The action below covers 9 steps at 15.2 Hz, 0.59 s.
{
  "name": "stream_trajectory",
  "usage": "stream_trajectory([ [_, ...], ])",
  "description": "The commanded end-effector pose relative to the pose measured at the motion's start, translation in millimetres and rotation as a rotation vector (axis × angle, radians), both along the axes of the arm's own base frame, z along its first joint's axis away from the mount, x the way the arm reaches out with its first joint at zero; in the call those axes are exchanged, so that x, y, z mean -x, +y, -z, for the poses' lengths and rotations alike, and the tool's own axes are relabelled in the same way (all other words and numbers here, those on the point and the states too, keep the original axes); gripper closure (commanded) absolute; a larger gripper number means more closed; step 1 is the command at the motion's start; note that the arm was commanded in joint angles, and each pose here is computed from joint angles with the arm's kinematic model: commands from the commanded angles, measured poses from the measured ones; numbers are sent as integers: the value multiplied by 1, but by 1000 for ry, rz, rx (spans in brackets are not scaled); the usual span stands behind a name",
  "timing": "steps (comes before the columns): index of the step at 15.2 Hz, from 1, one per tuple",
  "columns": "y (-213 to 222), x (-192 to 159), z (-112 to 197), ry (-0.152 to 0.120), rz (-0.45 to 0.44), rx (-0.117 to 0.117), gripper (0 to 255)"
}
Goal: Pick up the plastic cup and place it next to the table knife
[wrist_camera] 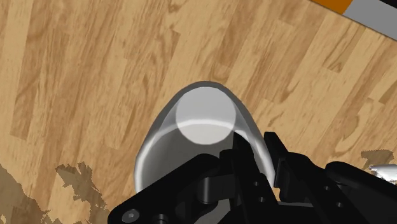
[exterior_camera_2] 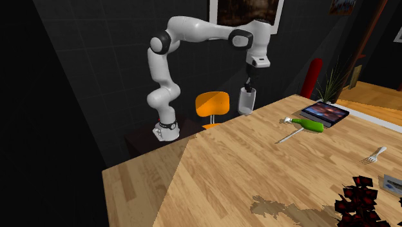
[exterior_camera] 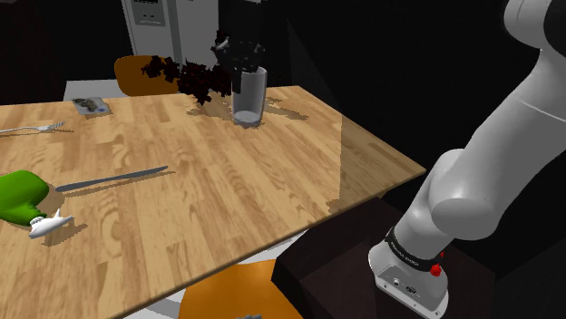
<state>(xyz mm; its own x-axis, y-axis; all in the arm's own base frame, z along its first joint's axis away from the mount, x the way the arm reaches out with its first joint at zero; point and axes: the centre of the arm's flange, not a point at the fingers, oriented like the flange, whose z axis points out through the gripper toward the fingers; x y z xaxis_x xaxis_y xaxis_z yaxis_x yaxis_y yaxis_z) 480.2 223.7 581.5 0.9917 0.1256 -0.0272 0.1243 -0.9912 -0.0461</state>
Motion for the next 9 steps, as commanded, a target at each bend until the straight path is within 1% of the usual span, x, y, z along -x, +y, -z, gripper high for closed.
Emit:
stream_trajectory([
  [1,27,-4,0,0,2,-1,255],
  [9,130,-24,-1,0,2,-1,255],
])
